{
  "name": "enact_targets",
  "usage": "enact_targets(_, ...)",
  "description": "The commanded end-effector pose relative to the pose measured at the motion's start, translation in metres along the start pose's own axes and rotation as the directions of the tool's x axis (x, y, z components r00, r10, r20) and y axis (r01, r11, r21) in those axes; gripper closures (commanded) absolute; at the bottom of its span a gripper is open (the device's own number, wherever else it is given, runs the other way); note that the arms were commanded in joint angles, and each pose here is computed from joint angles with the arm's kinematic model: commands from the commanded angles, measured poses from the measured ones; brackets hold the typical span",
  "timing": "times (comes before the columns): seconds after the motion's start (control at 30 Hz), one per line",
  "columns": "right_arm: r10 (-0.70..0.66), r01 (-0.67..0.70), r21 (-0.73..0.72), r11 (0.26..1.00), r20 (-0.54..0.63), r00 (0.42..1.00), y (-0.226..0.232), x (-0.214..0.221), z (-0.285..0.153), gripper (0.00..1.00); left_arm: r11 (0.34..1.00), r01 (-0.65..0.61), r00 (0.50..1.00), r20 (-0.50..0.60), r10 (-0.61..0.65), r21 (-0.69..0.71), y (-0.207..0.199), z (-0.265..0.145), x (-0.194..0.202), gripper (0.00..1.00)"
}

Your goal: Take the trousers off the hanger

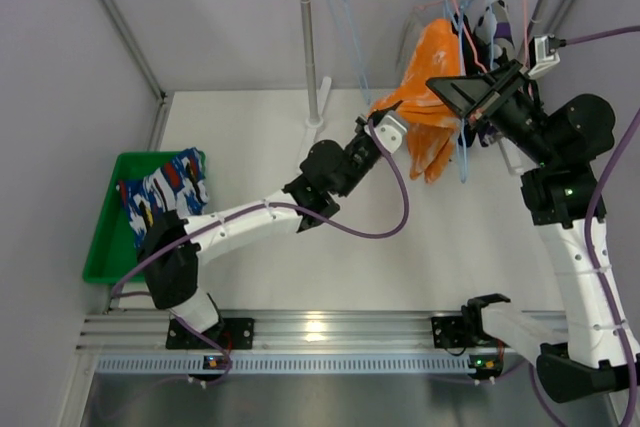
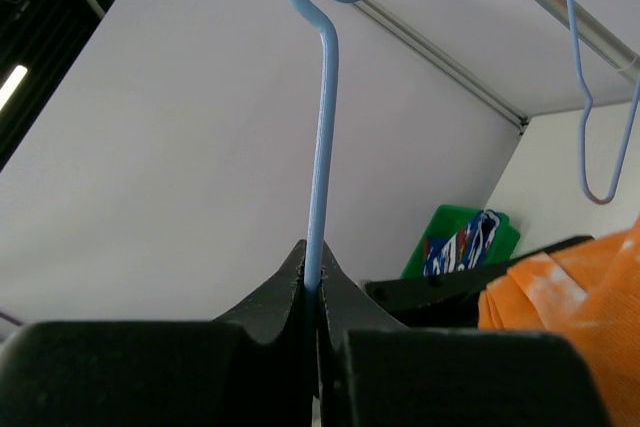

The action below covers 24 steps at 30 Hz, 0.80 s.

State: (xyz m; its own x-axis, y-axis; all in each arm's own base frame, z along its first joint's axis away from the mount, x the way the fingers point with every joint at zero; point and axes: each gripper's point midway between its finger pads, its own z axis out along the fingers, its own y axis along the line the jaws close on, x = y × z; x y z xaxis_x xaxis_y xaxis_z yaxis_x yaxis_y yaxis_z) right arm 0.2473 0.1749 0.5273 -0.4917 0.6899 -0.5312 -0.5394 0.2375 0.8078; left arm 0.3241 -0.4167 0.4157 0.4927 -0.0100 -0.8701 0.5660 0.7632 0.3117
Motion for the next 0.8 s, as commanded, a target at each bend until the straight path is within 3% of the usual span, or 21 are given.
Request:
enact_targets(0.0, -0.152, 0.170, -0.197, 0.965, 0.104, 0.983, 0.072, -0.024, -0.005, 1.00, 1.000, -0.017, 0.997, 0.079, 0.015, 0.022, -0.010, 0.003, -0.018, 0.89)
enact_targets(0.17, -0.163, 0.183, -0.210, 0.960, 0.112, 0.980, 0.080, -0.030, -0.001, 1.00, 0.998, -0.040, 0.998, 0.040, 0.041, -0.039, -0.010, 0.018, 0.002, 0.88)
enact_targets(0.33, -0.158, 0.176, -0.201, 0.964, 0.101, 0.982, 0.075, -0.028, 0.003, 1.00, 0.998, -0.016, 0.996, 0.091, 0.021, -0.055, -0.009, 0.024, -0.012, 0.70)
enact_targets(0.53, -0.148, 0.165, -0.195, 0.967, 0.096, 0.984, 0.071, -0.026, 0.007, 1.00, 0.997, -0.029, 0.975, 0.218, 0.045, -0.075, -0.019, 0.020, -0.048, 0.56)
enact_targets(0.77, -0.148, 0.164, -0.199, 0.966, 0.094, 0.985, 0.073, -0.026, 0.006, 1.00, 0.995, -0.036, 0.968, 0.244, 0.059, -0.098, -0.024, 0.022, -0.057, 0.55)
